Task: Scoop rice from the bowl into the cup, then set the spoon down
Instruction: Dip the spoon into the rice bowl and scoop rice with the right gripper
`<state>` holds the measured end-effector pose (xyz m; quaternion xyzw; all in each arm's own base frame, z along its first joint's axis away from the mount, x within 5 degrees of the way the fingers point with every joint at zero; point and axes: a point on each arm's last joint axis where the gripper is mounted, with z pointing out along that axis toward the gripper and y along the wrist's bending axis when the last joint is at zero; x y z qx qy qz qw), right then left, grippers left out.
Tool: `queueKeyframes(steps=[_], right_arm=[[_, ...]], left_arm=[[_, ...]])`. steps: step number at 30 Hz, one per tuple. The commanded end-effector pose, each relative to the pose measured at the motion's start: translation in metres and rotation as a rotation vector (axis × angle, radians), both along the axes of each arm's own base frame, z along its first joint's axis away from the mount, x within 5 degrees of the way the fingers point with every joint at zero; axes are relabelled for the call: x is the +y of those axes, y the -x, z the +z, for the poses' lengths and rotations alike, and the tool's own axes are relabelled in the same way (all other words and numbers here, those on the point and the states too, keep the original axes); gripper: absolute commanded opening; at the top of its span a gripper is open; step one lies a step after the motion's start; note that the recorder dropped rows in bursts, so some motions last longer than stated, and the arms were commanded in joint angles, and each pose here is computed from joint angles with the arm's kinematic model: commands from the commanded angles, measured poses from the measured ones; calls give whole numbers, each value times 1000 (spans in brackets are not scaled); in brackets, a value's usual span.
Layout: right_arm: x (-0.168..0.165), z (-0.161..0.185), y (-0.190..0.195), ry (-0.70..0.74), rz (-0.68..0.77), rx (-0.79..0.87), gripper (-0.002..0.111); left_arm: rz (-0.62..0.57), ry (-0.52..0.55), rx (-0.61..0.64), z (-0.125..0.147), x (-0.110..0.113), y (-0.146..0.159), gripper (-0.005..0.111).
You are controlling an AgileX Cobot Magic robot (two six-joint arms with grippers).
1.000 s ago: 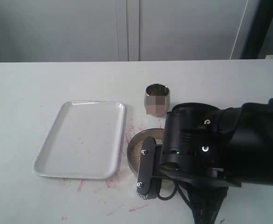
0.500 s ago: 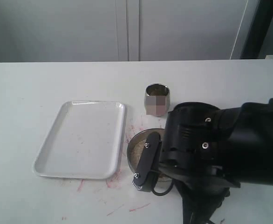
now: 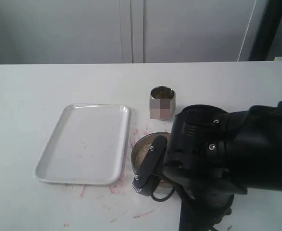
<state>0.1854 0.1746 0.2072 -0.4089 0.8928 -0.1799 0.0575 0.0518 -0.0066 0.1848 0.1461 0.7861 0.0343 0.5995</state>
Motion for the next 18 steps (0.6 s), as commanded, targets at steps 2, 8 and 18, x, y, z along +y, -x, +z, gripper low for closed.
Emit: queueKeyframes(steps=[2,8,18], right_arm=[[1,2,2,-43,-24,5,0],[-2,6,1,-59,-50,-9,0],[-15,6,-11,-63,-120,-13,0]], left_arm=[[-4,0,40,-6,0,1,14],[-4,0,40,-6,0,1,14],[-4,0,40,-6,0,1,14]])
